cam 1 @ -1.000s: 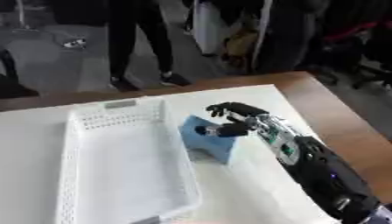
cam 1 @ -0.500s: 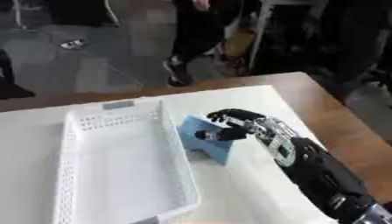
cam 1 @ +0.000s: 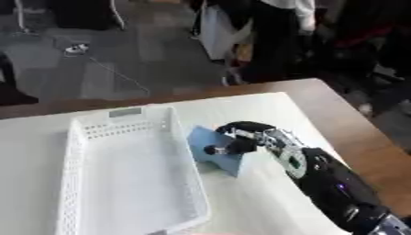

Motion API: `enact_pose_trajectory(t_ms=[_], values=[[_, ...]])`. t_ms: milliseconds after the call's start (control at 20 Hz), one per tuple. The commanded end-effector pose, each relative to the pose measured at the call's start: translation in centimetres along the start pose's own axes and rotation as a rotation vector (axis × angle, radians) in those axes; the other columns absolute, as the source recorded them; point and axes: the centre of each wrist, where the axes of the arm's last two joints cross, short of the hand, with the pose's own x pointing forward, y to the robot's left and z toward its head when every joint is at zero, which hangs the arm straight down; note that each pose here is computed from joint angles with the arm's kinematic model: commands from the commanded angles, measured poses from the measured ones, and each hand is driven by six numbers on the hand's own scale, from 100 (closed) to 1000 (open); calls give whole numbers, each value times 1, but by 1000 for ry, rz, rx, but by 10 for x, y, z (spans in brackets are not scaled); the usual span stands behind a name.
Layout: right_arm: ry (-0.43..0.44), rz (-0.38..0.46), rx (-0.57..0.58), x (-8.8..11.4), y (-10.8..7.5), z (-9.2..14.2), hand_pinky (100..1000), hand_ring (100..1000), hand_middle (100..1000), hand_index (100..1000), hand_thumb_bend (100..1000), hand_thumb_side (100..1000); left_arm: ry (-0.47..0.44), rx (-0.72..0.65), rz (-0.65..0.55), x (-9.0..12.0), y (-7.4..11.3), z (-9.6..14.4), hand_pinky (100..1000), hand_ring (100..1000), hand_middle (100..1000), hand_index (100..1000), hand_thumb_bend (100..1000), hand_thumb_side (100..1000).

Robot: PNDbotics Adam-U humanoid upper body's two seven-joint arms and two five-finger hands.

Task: Pick up objects on the table and place them in the box.

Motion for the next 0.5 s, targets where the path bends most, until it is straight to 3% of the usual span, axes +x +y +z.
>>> enact_pose_trajectory(t_ms=[50,500], values=[[12,41,-31,-3,-18,5,959,975,963,1000,654,1000,-33,6,-5,4,4,-8,422,551,647,687,837,817],[38,73,-25,-7,-14,2,976,985,969,1000,639,1000,-39,8,-1,5,3,-9,423,551,647,687,837,816]])
